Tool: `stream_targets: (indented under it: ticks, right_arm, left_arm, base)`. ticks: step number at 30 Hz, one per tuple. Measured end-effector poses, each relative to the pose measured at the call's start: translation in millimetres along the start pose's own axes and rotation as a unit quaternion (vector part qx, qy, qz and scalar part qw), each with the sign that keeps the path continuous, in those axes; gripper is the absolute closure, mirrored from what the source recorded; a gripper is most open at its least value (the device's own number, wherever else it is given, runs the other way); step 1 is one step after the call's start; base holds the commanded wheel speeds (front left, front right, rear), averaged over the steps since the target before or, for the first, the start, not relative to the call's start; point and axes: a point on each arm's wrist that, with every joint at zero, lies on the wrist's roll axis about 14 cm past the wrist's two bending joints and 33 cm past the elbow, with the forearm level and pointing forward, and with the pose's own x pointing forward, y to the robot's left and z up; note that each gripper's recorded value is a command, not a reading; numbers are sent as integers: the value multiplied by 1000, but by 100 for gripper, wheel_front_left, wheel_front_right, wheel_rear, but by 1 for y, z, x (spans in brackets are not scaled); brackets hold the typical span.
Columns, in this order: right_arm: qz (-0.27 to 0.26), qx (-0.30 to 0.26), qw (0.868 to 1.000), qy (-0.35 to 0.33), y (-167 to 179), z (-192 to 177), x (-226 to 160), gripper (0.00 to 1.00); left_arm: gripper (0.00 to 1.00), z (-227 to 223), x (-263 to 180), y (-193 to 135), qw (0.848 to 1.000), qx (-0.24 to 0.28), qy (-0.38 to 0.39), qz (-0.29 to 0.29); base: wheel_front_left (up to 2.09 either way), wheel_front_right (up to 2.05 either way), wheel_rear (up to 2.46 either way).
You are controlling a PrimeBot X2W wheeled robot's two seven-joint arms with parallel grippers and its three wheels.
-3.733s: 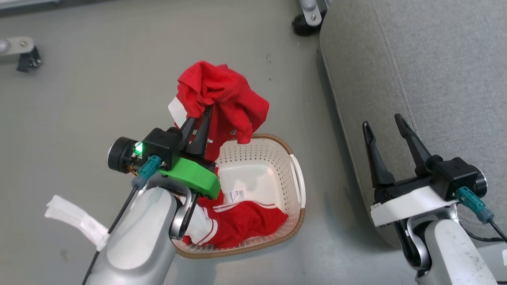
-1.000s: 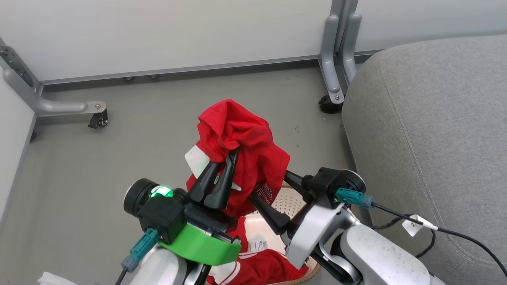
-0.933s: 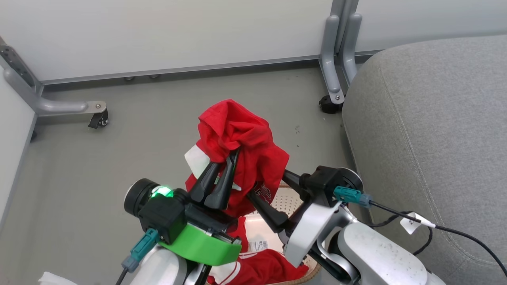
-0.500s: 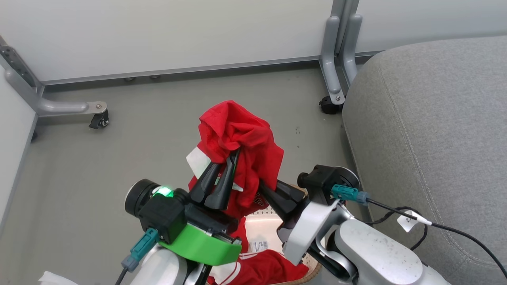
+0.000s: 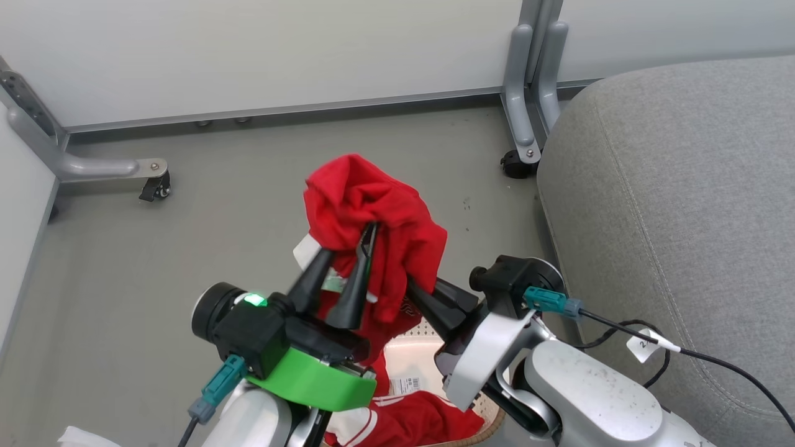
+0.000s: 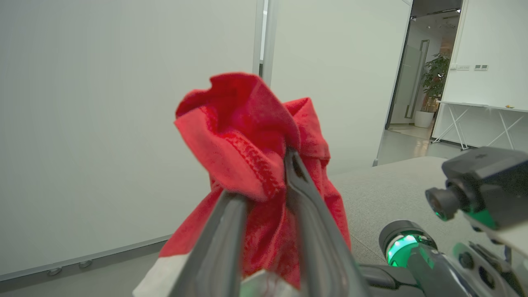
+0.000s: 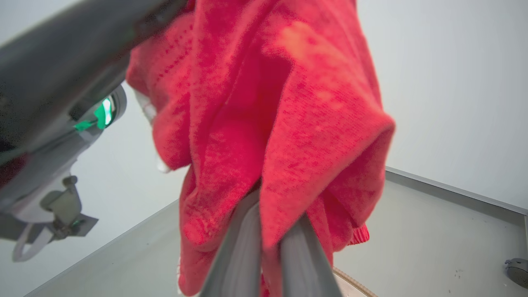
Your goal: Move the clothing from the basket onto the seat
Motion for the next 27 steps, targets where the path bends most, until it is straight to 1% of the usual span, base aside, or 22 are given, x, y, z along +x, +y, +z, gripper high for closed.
stream_targets:
  ticks: [6,10,13,17,27]
  right_arm:
    - [-8,-10,1000,-18,-8,10,1,100]
    - [-12,-18,999,-24,-13,14,4,100]
    - [-14,-22,999,-24,-15,13,5,100]
    - [-18,-26,999,-21,-20,12,6,100]
    - [-31,-31,999,-15,-28,10,5,100]
  left_arm:
    - [0,2,-2,5,1000,17,3,7]
    - [0,-6,-11,10,999,30,31,8]
    - [0,-16,-17,6,998,36,57,-4]
    - [0,-33,-31,0,994,34,98,-16]
    - [0,-54,-50,-19,988,16,146,-35]
  base:
    - [0,0,0]
    - [0,0,0]
    - [0,0,0]
    - [0,0,0]
    - [0,0,0]
